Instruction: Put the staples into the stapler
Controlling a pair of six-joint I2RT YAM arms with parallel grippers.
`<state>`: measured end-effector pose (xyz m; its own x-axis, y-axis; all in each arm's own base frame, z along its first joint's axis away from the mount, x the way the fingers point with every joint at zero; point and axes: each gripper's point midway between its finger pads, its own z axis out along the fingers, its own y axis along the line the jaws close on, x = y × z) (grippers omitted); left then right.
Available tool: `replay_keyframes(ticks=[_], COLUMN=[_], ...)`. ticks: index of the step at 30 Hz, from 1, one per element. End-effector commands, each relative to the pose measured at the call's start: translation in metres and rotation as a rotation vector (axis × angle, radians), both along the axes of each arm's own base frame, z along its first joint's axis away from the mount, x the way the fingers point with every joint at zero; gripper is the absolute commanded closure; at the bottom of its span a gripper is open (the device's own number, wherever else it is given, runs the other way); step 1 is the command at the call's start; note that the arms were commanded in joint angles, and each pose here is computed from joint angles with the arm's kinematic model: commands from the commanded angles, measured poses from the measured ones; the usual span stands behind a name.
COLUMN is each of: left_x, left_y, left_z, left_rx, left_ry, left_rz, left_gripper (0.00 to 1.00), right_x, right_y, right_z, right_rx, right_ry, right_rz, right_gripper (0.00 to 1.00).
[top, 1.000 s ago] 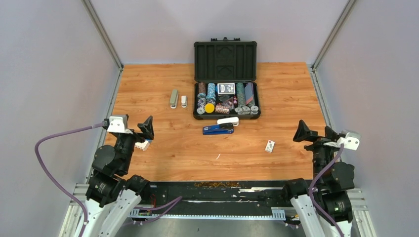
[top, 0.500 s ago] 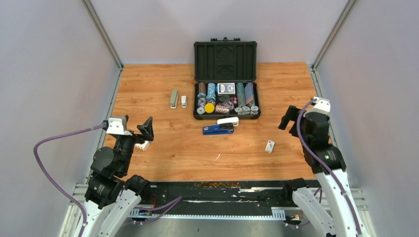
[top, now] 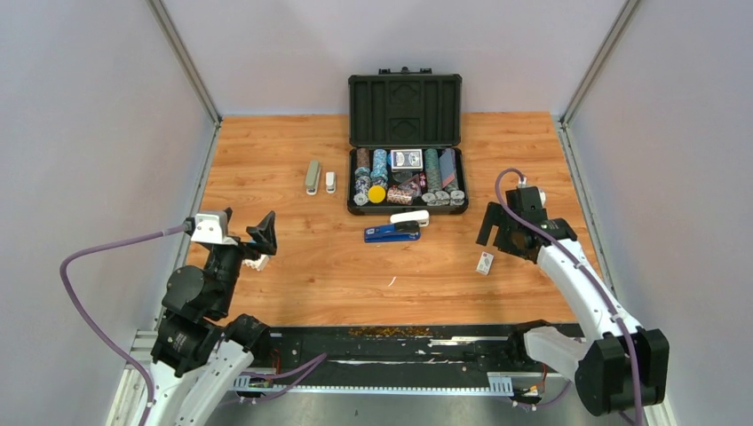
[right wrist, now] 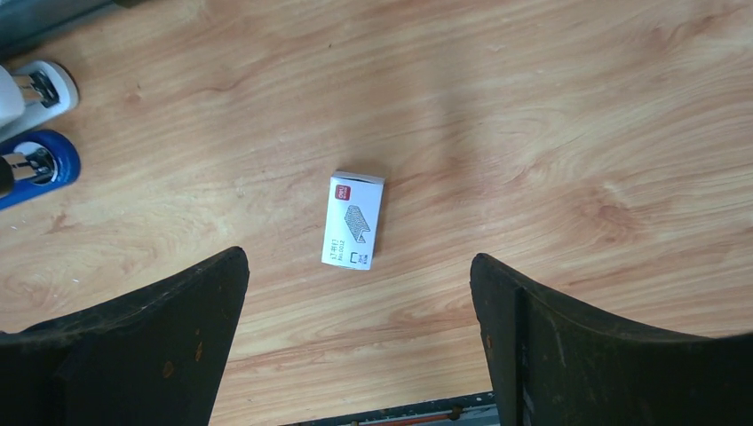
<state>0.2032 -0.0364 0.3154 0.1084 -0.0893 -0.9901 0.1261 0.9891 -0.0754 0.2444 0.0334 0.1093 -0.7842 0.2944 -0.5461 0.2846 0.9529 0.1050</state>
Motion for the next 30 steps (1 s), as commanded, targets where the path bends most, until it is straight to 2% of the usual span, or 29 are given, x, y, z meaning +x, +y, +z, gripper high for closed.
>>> replay_keyframes(ticks=[1, 12, 20, 27, 30], left_x=[0.0, 0.01, 0.02, 0.021, 0.02], left_y=[0.003, -0.004, -0.019, -0.035, -0.05], left_z=[0.004, -0.008, -0.021, -0.021, -0.023], left_rx=[-0.006, 0.036, 0.069, 0.061, 0.063], left_ry=[-0.016, 0.027, 0.083, 0.086, 0.094], left_rz=[0.014, 0.004, -0.052, -0.119, -0.18], left_gripper=[0.0, 0.0, 0.0, 0.0, 0.0], right_x=[0.01, 0.003, -0.001, -0.001, -0.001], right_y=[0.013, 0.026, 0.027, 0.026, 0.027], right_z=[-0.014, -0.066, -0.084, -0.092, -0.091], right_rx=[0.054, 0.108, 0.109, 0.1, 0.102], right_ry=[0.013, 0.11, 0.131, 0.148, 0.144], right_rz=[0.027, 0.079, 0.085, 0.097, 0.097], right_gripper=[0.05, 0.2, 0.27, 0.39, 0.47])
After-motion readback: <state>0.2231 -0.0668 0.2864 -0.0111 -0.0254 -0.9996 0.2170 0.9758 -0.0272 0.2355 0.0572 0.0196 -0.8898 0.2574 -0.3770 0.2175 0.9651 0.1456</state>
